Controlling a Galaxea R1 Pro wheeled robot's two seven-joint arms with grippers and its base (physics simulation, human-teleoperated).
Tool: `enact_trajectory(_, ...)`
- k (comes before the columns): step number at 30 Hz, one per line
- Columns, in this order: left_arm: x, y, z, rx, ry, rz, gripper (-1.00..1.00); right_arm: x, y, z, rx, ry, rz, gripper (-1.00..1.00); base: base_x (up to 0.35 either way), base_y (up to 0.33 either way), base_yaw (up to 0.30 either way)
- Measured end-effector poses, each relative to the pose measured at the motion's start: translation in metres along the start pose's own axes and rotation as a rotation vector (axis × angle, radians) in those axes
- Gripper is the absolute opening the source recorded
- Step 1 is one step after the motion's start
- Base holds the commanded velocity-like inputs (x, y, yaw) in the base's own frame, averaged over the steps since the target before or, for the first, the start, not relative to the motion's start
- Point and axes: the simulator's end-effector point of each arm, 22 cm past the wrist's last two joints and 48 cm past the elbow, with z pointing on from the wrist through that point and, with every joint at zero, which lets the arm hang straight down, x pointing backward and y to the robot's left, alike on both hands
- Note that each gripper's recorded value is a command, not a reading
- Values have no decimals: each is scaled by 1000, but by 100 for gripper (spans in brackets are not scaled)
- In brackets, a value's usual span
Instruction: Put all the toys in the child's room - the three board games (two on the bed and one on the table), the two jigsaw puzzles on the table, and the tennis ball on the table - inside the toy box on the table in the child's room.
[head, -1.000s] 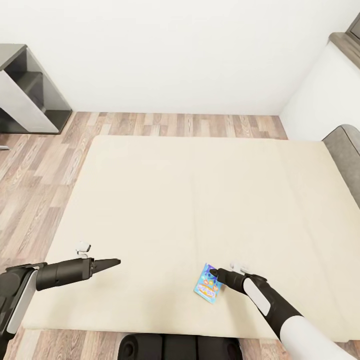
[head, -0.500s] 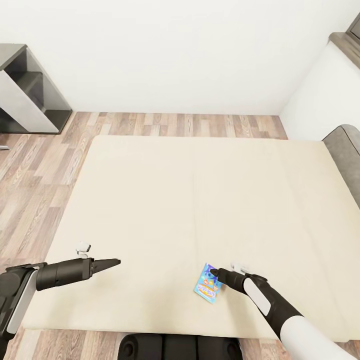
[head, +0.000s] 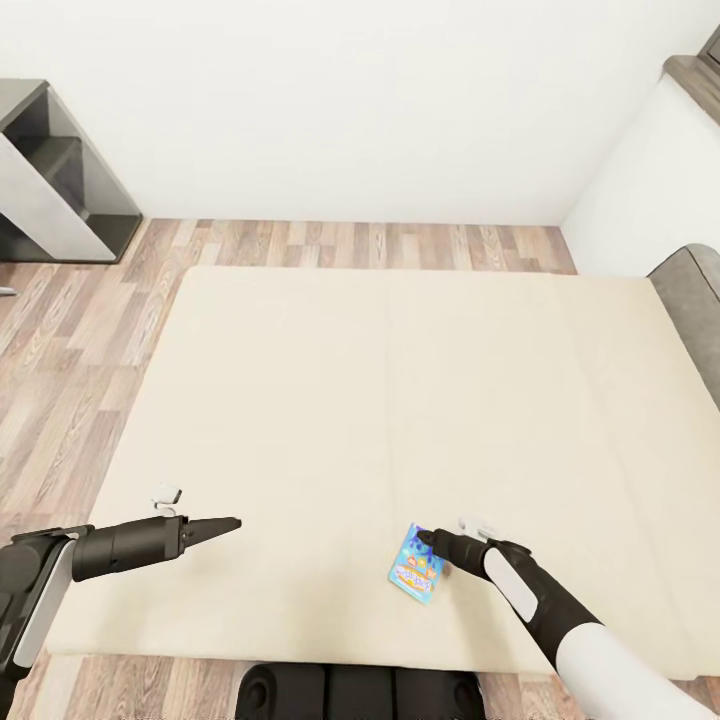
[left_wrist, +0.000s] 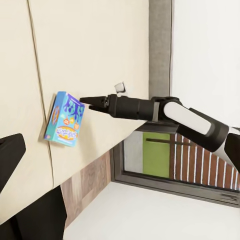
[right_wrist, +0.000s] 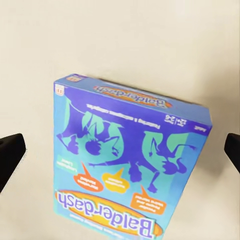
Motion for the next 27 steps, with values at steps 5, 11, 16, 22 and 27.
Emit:
enact_trajectory(5, 2, 3, 1, -3, 3, -7, 100, -2, 0, 2, -1, 0, 0, 100, 0, 0, 0)
enact_trajectory(11, 4, 7, 2, -4, 7, -16, 100, -3, -5, 4, 4, 3, 1, 100, 0, 0, 0)
enact_trajectory(16, 6, 11, 2, -6, 12, -22, 100, -1, -8, 7, 7, 6, 3, 100, 0, 0, 0)
enact_trajectory(22, 8, 14, 4, -6, 16, -32, 100, 3, -10, 10, 9, 13, 6, 100, 0, 0, 0)
enact_trajectory(27, 10, 17, 5, -8, 19, -39, 100, 6, -12, 12, 11, 21, 8, 100, 0, 0, 0)
